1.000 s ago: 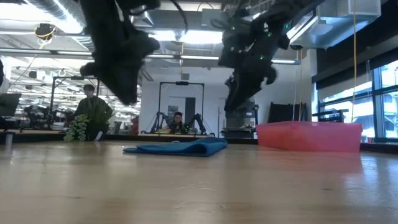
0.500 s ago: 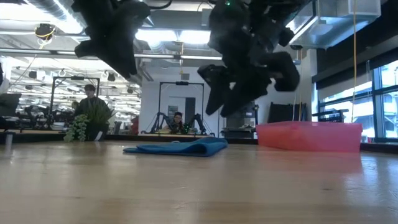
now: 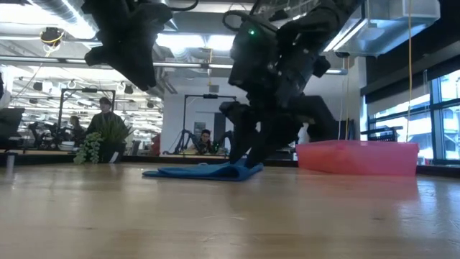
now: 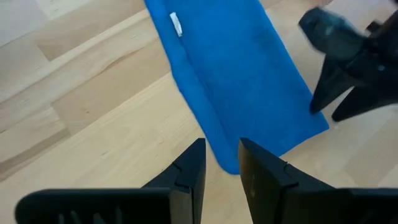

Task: Roll microfiber towels into tight, uniform cylinder then place into a basket
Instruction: Fold the blue microfiber towel

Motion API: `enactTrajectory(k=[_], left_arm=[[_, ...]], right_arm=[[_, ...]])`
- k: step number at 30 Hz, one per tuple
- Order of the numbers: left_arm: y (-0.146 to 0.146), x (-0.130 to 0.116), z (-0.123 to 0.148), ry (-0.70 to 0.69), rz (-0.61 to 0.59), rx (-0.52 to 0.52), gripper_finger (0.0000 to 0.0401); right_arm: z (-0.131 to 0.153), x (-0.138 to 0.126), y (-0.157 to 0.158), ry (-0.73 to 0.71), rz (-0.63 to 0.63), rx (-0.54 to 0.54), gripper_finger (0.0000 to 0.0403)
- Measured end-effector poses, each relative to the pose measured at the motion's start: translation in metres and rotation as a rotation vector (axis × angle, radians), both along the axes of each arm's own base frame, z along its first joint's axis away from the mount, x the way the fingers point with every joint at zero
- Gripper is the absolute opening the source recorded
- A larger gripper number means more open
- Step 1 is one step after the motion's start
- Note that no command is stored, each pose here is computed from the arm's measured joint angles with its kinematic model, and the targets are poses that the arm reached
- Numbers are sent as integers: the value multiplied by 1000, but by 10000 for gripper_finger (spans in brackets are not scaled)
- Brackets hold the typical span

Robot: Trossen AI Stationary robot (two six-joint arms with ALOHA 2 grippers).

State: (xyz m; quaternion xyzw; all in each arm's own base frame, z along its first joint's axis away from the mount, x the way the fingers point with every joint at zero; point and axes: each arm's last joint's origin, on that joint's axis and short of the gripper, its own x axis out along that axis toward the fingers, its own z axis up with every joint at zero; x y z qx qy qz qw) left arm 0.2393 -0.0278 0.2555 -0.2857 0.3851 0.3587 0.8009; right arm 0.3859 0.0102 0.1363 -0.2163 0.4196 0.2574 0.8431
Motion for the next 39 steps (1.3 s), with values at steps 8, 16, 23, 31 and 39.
enactTrajectory(k=[8, 16, 23, 31, 39], left_arm=[[0, 0, 0, 3, -2, 0, 85], [-3, 0, 0, 3, -12, 0, 85], [-3, 0, 0, 3, -12, 0, 85], [-3, 0, 0, 3, -12, 0, 85], [-2, -1, -1, 11, -12, 2, 85]], right_arm=[[-10, 3, 0, 2, -21, -29, 164], [-17, 4, 0, 32, -86, -23, 97], [-17, 5, -2, 32, -105, -14, 12], [-8, 10, -15, 33, -189, 7, 6], [14, 6, -34, 9, -311, 70, 9]])
